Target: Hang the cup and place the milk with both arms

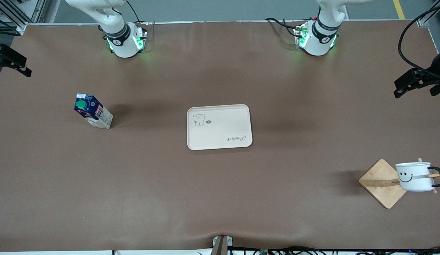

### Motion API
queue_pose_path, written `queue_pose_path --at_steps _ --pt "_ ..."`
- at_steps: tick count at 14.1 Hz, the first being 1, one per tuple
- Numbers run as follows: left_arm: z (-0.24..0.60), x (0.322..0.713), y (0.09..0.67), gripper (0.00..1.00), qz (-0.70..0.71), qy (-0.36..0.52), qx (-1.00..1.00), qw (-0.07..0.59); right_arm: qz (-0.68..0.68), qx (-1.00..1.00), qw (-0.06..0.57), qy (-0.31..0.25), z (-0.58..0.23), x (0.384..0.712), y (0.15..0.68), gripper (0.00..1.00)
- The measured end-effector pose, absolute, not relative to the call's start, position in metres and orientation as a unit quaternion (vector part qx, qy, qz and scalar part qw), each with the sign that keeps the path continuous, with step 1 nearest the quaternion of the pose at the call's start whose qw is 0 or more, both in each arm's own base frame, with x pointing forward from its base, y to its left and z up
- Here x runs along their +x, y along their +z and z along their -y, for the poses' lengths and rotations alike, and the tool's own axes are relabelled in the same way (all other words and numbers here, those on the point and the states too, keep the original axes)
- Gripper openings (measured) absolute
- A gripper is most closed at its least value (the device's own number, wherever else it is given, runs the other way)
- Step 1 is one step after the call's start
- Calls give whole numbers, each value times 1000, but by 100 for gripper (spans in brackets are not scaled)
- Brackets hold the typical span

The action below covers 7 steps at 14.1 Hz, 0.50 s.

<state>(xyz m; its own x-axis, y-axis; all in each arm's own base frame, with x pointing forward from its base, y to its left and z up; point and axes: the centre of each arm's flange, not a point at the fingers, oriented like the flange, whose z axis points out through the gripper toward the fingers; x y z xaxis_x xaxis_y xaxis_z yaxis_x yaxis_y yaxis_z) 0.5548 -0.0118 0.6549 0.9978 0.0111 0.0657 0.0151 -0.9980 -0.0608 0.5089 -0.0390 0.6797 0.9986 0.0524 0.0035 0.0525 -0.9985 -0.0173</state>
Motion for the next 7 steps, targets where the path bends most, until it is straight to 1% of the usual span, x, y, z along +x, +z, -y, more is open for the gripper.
queue_pose_path --at_steps 4,7 --pt "11 554 655 100 4 -30 -999 30 22 -1000 9 -1 43 509 680 100" --pt "15 554 652 100 3 -25 -1000 17 20 -1000 9 0 45 509 679 100"
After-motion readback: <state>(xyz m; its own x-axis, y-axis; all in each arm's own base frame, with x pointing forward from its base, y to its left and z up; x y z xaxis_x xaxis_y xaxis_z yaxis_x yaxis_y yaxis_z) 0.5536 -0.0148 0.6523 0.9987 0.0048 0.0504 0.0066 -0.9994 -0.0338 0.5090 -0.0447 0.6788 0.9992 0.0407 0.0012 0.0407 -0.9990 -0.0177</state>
